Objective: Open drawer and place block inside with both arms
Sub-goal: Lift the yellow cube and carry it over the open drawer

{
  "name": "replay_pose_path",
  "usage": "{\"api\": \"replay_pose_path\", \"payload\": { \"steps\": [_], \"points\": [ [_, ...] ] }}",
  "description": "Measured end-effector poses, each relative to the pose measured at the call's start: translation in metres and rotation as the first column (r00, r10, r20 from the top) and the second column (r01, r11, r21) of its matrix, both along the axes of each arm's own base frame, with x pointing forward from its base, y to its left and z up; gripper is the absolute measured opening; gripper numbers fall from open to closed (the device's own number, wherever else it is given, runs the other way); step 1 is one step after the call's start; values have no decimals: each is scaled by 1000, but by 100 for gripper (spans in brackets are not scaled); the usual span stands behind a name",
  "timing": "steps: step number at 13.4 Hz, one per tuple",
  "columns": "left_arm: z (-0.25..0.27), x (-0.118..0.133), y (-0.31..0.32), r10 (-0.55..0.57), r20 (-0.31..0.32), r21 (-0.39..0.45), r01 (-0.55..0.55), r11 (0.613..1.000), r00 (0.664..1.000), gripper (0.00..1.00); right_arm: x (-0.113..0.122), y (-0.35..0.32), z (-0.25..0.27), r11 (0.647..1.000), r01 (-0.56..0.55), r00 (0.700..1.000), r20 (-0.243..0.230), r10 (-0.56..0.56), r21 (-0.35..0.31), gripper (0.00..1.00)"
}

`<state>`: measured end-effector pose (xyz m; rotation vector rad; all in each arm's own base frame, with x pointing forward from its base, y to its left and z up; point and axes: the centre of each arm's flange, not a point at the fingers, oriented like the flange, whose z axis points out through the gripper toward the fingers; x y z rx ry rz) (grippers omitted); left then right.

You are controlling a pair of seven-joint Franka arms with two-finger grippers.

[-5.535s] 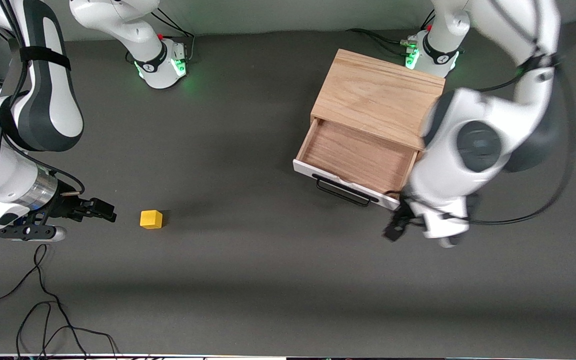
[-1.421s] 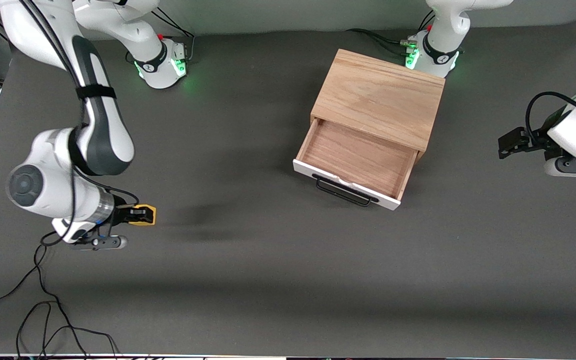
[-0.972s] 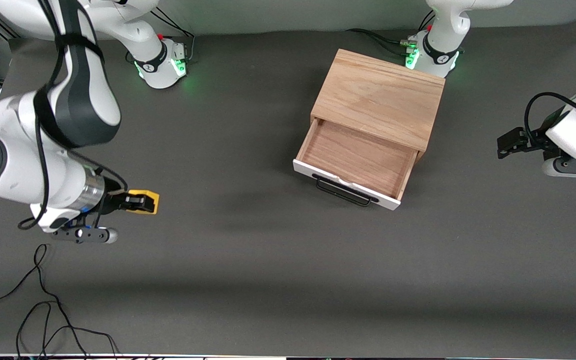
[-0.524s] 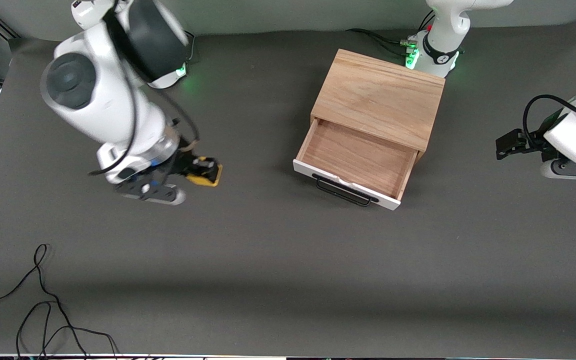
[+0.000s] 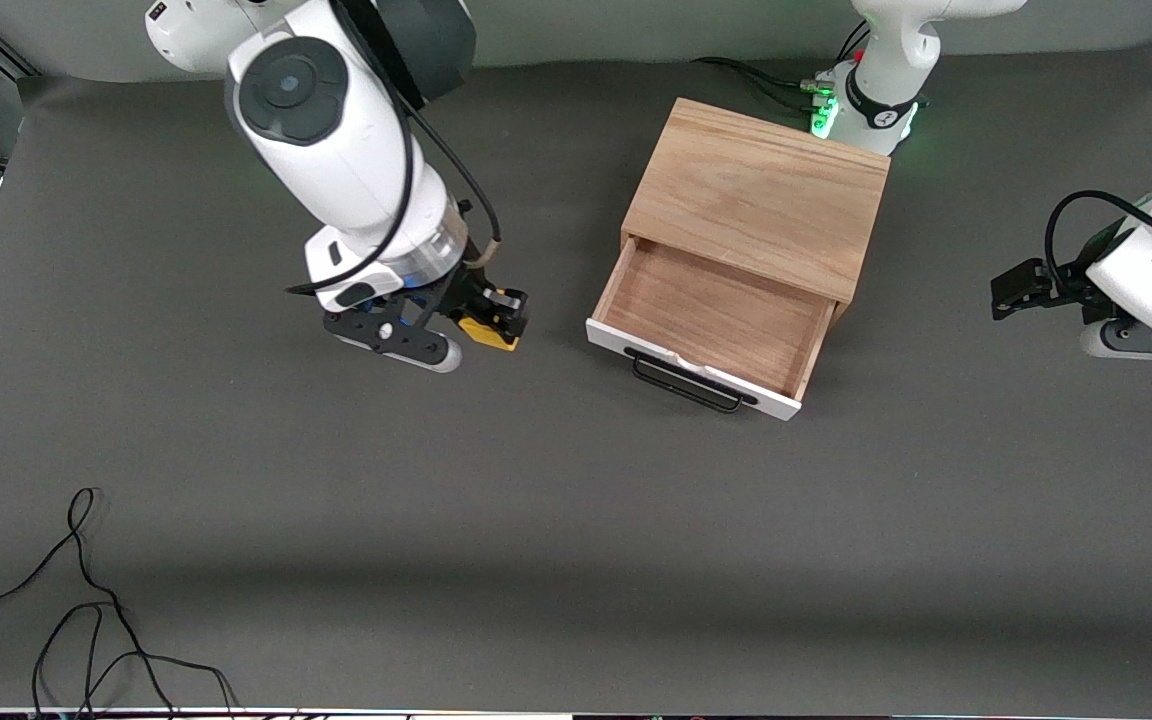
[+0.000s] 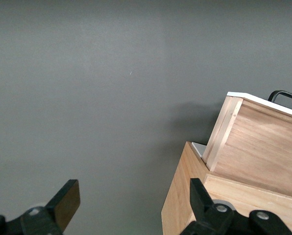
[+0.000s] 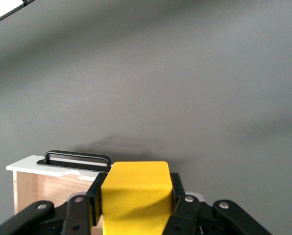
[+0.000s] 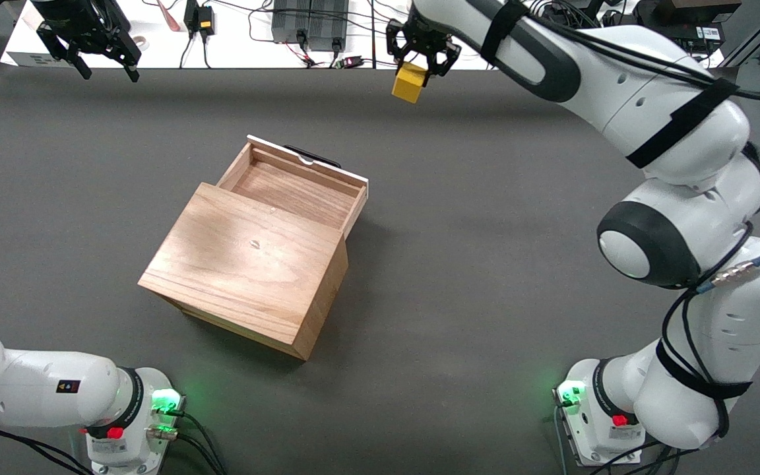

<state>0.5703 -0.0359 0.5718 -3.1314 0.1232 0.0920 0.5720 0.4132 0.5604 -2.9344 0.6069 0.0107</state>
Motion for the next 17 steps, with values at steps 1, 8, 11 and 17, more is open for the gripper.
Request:
{"api": "replay_pose_path", "payload": {
  "steps": [1, 8, 11, 17],
  "points": [
    [0, 0, 0, 0, 0, 0, 0, 1000, 1000, 100, -1, 9, -1, 1000, 17, 1000, 3, -17, 9, 55],
    [0, 0, 0, -1, 0, 0, 1, 1000, 1000, 100, -44, 117, -51, 996, 56, 998, 35, -58, 66, 55],
    [0, 0, 0, -1, -1, 0, 1, 1000, 1000, 100, -75, 166, -96, 998, 67, 995, 79, -68, 11, 55],
    [-1, 0, 0, -2, -1, 0, 2, 1000, 1000, 100, -85, 188, -129, 997, 83, 991, 107, -81, -8, 55]
  ]
}}
